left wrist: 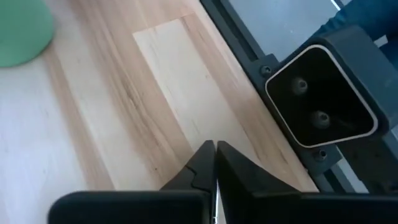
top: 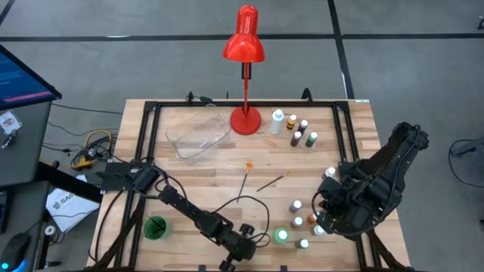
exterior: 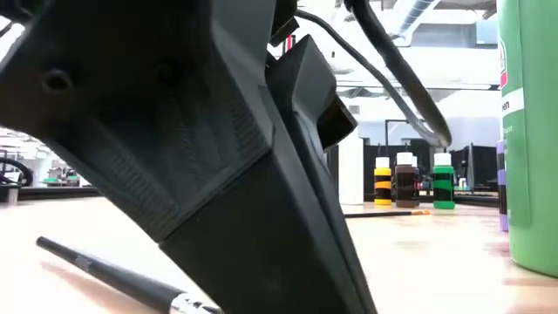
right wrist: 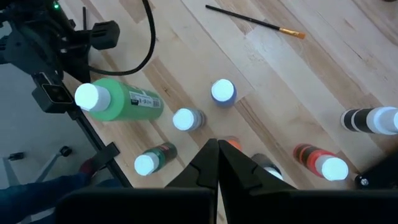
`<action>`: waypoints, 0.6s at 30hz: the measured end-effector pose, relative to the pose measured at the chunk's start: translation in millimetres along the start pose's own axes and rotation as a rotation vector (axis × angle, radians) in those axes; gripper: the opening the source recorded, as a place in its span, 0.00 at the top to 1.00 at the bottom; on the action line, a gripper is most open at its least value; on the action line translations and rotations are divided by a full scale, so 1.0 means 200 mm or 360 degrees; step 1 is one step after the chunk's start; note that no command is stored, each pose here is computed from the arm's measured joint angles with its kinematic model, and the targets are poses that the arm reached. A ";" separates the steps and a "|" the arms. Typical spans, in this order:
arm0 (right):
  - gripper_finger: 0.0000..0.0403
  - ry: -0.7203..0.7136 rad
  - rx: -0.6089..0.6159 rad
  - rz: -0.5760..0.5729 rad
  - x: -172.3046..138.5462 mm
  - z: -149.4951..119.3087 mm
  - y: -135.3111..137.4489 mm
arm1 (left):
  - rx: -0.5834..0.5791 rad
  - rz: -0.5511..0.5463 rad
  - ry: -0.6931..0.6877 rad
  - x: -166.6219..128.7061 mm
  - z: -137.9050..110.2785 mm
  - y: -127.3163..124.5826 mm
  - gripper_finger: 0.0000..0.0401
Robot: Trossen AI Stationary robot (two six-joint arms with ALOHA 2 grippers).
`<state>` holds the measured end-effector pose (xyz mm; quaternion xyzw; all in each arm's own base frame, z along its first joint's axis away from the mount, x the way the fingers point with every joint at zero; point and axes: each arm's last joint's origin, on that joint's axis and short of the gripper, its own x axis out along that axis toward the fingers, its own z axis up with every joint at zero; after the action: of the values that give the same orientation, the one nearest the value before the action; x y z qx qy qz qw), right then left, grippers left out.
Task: Pick & Place Paint Supplies
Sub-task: Put the black paintbrush into the green cup
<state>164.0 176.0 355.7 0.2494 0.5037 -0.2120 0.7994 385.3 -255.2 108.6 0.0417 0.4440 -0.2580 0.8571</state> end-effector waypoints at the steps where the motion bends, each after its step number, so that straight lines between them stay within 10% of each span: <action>1: 1.00 0.0000 -0.0001 0.0000 0.00 0.00 0.00 | -0.0019 -0.0002 0.0006 0.00 0.00 0.00 0.99; 18: 1.00 -0.0084 -0.0003 0.0003 0.00 0.01 0.00 | -0.0255 0.0229 -0.0033 -0.46 0.15 0.02 1.00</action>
<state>165.2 175.3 356.5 0.2433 0.4824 -0.2174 0.8129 365.7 -223.9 198.0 0.0021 0.4502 -0.1600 0.8785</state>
